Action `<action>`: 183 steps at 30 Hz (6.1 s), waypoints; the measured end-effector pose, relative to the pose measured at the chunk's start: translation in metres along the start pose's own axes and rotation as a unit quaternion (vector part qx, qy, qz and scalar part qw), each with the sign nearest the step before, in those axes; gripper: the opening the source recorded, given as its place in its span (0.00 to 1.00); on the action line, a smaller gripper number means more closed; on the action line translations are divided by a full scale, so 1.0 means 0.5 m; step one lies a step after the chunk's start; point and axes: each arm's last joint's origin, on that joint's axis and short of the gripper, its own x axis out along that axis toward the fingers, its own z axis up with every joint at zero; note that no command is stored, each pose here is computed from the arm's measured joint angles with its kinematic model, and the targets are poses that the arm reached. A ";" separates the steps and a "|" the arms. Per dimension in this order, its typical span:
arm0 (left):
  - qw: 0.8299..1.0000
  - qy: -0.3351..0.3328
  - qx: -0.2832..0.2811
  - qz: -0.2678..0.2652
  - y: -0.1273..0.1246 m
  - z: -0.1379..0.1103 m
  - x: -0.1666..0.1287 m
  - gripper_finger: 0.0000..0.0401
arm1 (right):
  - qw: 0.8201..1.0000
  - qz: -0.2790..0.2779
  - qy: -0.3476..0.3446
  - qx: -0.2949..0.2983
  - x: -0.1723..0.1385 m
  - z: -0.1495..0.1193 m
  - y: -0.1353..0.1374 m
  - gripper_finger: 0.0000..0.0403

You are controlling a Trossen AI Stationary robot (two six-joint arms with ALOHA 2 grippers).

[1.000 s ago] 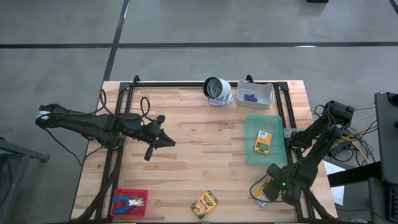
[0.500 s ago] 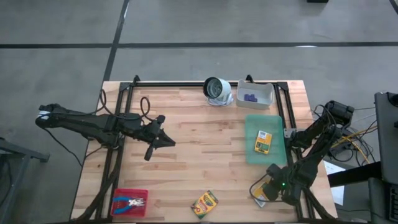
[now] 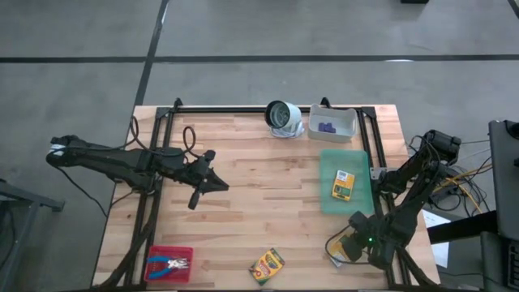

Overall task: Pick & Place School Supplies
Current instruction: Put the crayon box into the green bin

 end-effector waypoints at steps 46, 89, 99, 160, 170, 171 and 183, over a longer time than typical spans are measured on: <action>1.000 0.000 0.000 0.000 0.000 0.000 0.000 0.09 | 0.970 -0.119 -0.199 0.077 -0.259 0.230 -0.007 0.02; 1.000 0.000 0.000 0.000 0.000 0.000 0.000 0.09 | 0.973 -0.196 -0.086 -0.089 -0.143 0.323 -0.058 0.02; 1.000 0.000 0.000 0.000 0.000 0.000 0.000 0.09 | 0.968 -0.215 -0.077 -0.099 -0.110 0.334 -0.067 0.02; 1.000 0.000 0.000 0.000 0.000 0.000 0.000 0.09 | 0.883 0.092 -0.320 -0.330 -0.148 0.355 0.117 0.33; 1.000 0.000 0.000 0.000 0.000 0.000 0.000 0.09 | 0.855 0.124 -0.313 -0.393 -0.106 0.326 0.137 0.34; 1.000 0.000 0.000 0.000 0.000 0.000 0.000 0.09 | 0.856 0.120 -0.311 -0.396 -0.101 0.326 0.138 0.34; 1.000 0.000 0.000 0.000 0.000 0.000 0.000 0.09 | 0.844 0.120 -0.319 -0.413 -0.043 0.325 0.175 0.29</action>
